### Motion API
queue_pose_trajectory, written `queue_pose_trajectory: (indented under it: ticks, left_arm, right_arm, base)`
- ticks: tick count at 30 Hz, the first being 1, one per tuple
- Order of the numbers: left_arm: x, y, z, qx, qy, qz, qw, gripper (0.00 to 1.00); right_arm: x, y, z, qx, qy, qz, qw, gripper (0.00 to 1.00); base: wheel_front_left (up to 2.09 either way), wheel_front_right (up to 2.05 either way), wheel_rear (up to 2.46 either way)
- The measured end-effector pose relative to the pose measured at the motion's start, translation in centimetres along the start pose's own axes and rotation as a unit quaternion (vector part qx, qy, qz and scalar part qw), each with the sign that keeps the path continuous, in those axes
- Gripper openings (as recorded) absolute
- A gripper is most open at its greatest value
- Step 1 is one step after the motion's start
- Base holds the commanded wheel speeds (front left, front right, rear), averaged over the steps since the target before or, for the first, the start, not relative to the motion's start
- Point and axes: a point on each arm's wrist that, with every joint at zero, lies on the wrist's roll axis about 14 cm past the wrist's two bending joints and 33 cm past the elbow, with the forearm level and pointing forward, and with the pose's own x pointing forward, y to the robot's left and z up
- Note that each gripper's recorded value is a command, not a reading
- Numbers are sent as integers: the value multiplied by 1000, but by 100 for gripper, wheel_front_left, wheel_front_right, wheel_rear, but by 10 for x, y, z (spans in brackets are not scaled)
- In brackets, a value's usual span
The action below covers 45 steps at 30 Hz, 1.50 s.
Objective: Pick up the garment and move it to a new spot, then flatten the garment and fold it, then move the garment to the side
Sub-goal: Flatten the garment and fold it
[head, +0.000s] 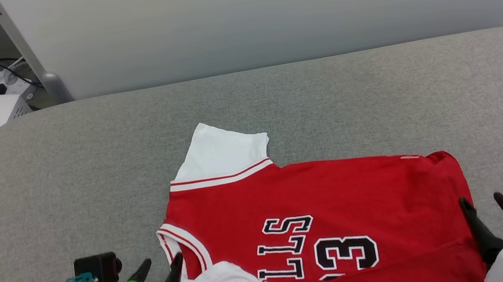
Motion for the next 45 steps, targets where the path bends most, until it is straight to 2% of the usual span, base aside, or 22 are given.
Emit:
queue_pose_trajectory:
  ticks: [8, 17, 23, 29, 34, 37, 45]
  left_arm:
    - [35, -10, 63, 33, -103, -11, 994, 100]
    - [105, -17, 117, 77, -120, -38, 989, 100]
    - [161, -16, 123, 105, -36, -67, 992, 100]
    - [202, -10, 106, 97, 90, -76, 988, 100]
    - [223, -5, 84, 103, 181, -71, 975, 100]
    - [230, 5, 58, 99, 249, -61, 962, 100]
    - [249, 15, 29, 110, 318, -48, 941, 100]
  right_arm:
    - [16, 16, 55, -42, -114, 13, 992, 100]
    - [49, 26, 69, -62, -131, 34, 989, 100]
    - [72, 20, 58, -66, -115, 30, 991, 100]
    - [81, 3, 44, -58, -99, 8, 993, 100]
    - [81, -10, 30, -45, -85, -13, 995, 100]
    - [78, -20, 23, -39, -78, -29, 996, 100]
    - [73, -42, 4, -26, -55, -64, 996, 100]
  base:
    - [0, 0, 0]
    - [0, 0, 0]
    - [0, 0, 0]
    - [0, 0, 0]
    - [0, 0, 0]
    - [0, 0, 0]
    - [0, 0, 0]
